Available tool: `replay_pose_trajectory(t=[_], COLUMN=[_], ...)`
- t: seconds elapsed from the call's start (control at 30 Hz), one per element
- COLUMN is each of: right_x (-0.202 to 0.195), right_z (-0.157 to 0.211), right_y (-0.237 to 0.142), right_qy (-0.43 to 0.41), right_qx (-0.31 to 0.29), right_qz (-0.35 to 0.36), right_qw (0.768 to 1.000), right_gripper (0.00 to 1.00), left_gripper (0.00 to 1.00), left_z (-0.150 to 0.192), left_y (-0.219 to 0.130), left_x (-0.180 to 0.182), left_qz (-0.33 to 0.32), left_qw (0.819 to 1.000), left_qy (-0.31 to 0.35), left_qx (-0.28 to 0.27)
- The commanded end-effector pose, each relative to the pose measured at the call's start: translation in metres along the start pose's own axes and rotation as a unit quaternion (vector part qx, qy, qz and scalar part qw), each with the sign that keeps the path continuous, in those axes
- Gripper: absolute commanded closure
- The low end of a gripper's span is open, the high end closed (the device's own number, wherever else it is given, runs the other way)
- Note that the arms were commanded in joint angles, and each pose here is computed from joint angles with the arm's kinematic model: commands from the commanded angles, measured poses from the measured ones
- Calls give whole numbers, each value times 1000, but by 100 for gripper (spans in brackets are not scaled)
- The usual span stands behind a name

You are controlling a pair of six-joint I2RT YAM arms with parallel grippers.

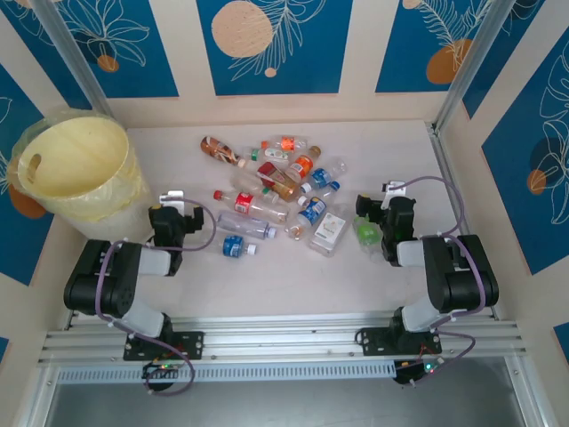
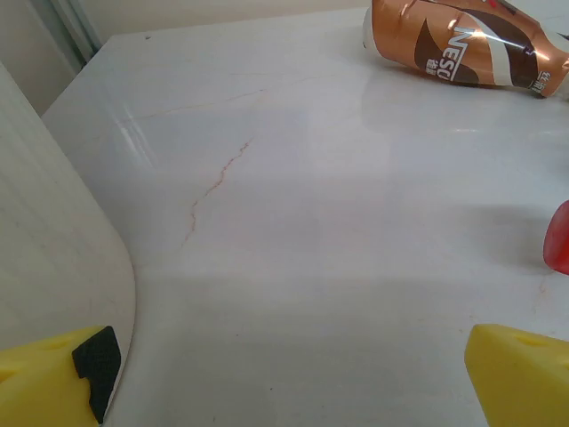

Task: Put the plastic bottles in the bin

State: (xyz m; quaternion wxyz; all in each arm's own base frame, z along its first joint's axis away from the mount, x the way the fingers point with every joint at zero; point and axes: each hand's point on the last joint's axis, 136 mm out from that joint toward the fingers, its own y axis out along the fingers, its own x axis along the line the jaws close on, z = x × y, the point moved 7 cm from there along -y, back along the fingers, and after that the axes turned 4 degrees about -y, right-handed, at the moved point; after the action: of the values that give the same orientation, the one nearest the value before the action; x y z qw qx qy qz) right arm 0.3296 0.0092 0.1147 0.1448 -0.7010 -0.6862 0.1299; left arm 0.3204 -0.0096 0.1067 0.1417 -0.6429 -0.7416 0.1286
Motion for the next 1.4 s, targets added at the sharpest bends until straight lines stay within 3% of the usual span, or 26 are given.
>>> replay_pose_trajectory(t=[0.0, 0.87, 1.17, 1.37], right_x=[-3, -5, 6, 17], right_z=[-4, -4, -13, -46], right_y=[-1, -3, -7, -21], right_qy=[6, 12, -17, -23], right_qx=[-16, -18, -13, 21], right_qz=[14, 8, -13, -39], right_qw=[1000, 1000, 1000, 999], right_gripper=[1, 0, 0, 0], left_gripper=[0, 0, 0, 0], left_z=[-10, -11, -40, -62], left_y=[2, 2, -14, -23], left_x=[-2, -6, -2, -1], left_qz=[12, 32, 21, 4], left_qw=[1000, 999, 1000, 999], left_qy=[1, 11, 9, -41], left_qx=[-19, -15, 4, 25])
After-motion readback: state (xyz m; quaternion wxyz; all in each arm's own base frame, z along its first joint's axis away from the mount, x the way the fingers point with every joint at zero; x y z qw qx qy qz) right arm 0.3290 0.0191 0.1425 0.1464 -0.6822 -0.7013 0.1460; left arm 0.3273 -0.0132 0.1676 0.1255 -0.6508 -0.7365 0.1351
